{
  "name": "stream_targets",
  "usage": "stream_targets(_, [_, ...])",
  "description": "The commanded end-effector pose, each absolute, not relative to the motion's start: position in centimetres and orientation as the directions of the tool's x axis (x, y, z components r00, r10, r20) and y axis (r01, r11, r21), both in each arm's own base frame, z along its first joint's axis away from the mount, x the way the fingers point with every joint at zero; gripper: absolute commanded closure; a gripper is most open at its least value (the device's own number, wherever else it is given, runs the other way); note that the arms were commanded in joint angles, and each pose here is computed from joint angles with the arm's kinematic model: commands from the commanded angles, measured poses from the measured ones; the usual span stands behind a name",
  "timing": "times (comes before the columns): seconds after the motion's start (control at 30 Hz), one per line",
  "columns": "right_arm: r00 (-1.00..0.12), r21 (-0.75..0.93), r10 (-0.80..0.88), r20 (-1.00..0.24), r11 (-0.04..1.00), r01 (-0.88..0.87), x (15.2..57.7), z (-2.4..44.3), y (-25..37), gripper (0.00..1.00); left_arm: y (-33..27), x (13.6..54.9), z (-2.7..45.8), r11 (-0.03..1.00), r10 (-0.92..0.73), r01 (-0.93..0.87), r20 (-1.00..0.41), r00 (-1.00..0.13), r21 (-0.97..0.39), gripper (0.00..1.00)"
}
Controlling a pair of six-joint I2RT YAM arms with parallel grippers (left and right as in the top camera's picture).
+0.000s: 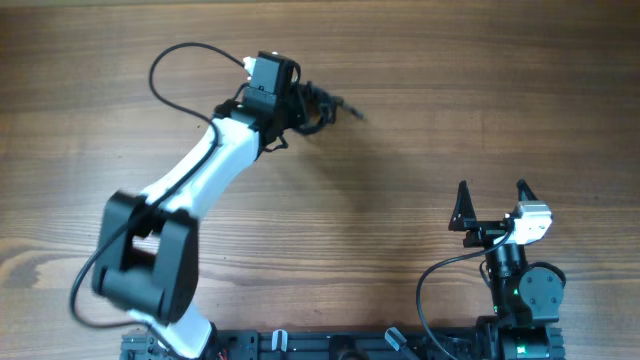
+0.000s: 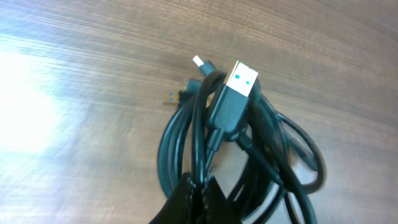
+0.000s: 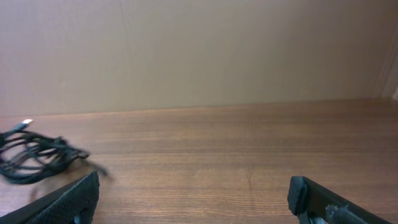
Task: Untangle cables
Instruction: 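Pull the held cable coil toward the table center with the left gripper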
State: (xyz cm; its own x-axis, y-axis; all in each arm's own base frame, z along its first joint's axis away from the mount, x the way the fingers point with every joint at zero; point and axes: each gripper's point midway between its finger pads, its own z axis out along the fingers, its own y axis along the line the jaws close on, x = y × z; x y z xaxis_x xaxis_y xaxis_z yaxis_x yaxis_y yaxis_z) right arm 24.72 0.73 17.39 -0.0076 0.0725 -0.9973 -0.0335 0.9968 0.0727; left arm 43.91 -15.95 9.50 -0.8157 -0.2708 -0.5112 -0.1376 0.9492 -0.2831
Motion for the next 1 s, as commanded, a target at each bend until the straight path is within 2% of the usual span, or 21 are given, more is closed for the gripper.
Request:
stream_targets(0.0, [0.001, 0.055, 0.055, -0.999, 0.998, -0.041, 24.7, 17.6, 0.9, 0.00, -14.9, 41.9, 12.0, 0.954, -0.262, -0.140, -0.504, -0.823, -0.266, 0.96])
stream_targets(0.17, [0.001, 0.055, 0.055, -0.999, 0.998, -0.041, 24.7, 17.6, 0.9, 0.00, -13.7, 39.1, 12.8, 0.969, -0.216, -0.131, -0.456, -0.863, -0.211, 0.96])
stream_targets(0.33, [0.001, 0.055, 0.055, -0.999, 0.998, -0.041, 24.7, 17.6, 0.9, 0.00, -13.4, 38.2, 12.4, 0.975, -0.194, -0.124, -0.429, -0.882, -0.185, 0.96])
stream_targets(0.37, [0.001, 0.055, 0.055, -0.999, 0.998, -0.041, 24.7, 17.6, 0.9, 0.00, -13.4, 38.2, 12.4, 0.975, -0.194, -0.124, -0.429, -0.882, -0.185, 0.89])
stream_targets(0.4, [0.001, 0.055, 0.055, -0.998, 0.998, -0.041, 24.7, 17.6, 0.9, 0.00, -13.4, 38.2, 12.5, 0.975, -0.194, -0.124, -0.429, -0.882, -0.186, 0.76])
stream_targets(0.43, [0.001, 0.055, 0.055, -0.998, 0.998, -0.041, 24.7, 17.6, 0.9, 0.00, -13.4, 38.2, 12.5, 0.975, -0.194, -0.124, -0.430, -0.882, -0.186, 0.44])
stream_targets(0.5, [0.001, 0.055, 0.055, -0.999, 0.998, -0.041, 24.7, 17.6, 0.9, 0.00, -13.4, 38.2, 12.5, 0.975, -0.194, -0.124, -0.431, -0.881, -0.186, 0.25])
stream_targets(0.53, [0.001, 0.055, 0.055, -0.999, 0.998, -0.041, 24.7, 17.6, 0.9, 0.00, -13.4, 38.3, 12.5, 0.974, -0.194, -0.123, -0.434, -0.880, -0.188, 0.11])
stream_targets(0.6, [0.001, 0.055, 0.055, -0.999, 0.998, -0.041, 24.7, 17.6, 0.9, 0.00, -13.5, 38.6, 12.8, 0.973, -0.197, -0.120, -0.446, -0.873, -0.196, 0.01])
stream_targets(0.7, [0.001, 0.055, 0.055, -0.999, 0.998, -0.041, 24.7, 17.6, 0.9, 0.00, -13.8, 39.3, 13.8, 0.969, -0.206, -0.110, -0.484, -0.850, -0.219, 0.00])
stream_targets(0.97, [0.001, 0.055, 0.055, -0.999, 0.998, -0.041, 24.7, 17.6, 0.9, 0.00, -14.8, 41.8, 20.9, 0.945, -0.257, -0.046, -0.649, -0.716, -0.324, 0.00])
